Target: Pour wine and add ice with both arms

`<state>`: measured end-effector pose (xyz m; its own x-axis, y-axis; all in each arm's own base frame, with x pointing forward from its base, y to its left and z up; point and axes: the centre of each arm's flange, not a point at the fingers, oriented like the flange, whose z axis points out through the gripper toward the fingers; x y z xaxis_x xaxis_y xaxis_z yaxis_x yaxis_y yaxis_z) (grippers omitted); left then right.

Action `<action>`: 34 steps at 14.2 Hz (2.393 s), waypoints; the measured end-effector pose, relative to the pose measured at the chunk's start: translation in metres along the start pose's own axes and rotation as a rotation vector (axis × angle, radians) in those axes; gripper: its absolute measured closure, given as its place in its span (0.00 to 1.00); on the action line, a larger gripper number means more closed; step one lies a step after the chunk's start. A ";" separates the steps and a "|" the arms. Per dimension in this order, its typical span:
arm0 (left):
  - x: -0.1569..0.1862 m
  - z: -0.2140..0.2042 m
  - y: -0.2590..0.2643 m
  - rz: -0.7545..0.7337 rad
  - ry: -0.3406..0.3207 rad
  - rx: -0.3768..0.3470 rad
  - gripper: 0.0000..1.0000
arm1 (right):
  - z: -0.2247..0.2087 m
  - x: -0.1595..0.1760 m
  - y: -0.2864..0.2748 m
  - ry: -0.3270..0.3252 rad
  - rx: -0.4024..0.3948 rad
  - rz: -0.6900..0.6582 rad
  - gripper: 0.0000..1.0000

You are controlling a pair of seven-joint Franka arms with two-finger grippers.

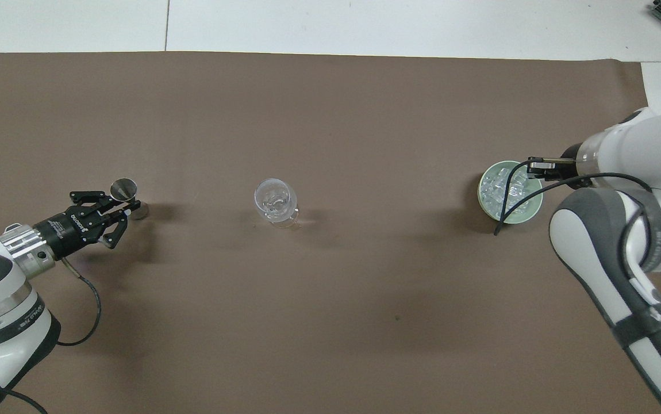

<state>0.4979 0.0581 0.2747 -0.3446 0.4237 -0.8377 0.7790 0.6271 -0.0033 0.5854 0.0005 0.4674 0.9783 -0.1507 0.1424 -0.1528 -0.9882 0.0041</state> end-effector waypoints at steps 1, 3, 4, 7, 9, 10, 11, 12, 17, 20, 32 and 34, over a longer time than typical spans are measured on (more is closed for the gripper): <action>0.000 0.000 0.000 0.001 0.000 -0.001 0.78 | -0.022 -0.006 0.003 -0.003 -0.005 0.007 0.73; 0.001 0.000 0.000 0.009 -0.002 -0.001 0.78 | -0.067 -0.020 0.007 -0.016 -0.016 0.014 0.73; 0.001 0.000 -0.001 0.012 -0.003 -0.001 0.78 | -0.085 -0.026 0.008 -0.026 -0.021 0.015 0.73; 0.001 0.000 -0.001 0.017 -0.004 -0.001 0.78 | -0.122 -0.035 0.011 -0.042 -0.029 0.020 0.73; 0.003 -0.001 -0.001 0.017 -0.002 -0.002 0.77 | -0.134 -0.036 0.011 -0.049 -0.030 0.021 0.73; 0.005 -0.001 -0.001 0.016 0.000 -0.002 0.76 | -0.138 -0.035 0.010 -0.049 -0.030 0.020 0.73; 0.006 -0.002 -0.002 0.016 0.002 -0.002 0.75 | -0.140 -0.034 0.009 -0.047 -0.030 0.019 0.73; 0.008 -0.002 -0.003 0.017 0.004 -0.001 0.75 | -0.143 -0.034 0.008 -0.044 -0.029 0.018 0.73; 0.009 -0.002 -0.004 0.017 0.005 0.000 0.59 | -0.162 -0.031 0.007 -0.061 -0.031 0.016 0.73; 0.010 -0.002 -0.004 0.034 0.006 0.000 0.44 | -0.164 -0.025 -0.001 -0.054 -0.018 0.007 0.73; 0.015 -0.052 0.018 0.317 0.196 0.116 0.00 | -0.174 -0.058 -0.183 -0.093 0.172 0.268 0.73; 0.006 -0.069 0.024 0.413 0.249 0.161 0.00 | -0.172 -0.057 -0.200 -0.116 0.233 0.395 0.73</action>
<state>0.4786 0.1209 0.3072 -0.0903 0.7703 -0.6313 0.9408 0.2739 0.1996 0.5357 0.2107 0.6285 0.8626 -0.5053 -0.0233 -0.4942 -0.8320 -0.2522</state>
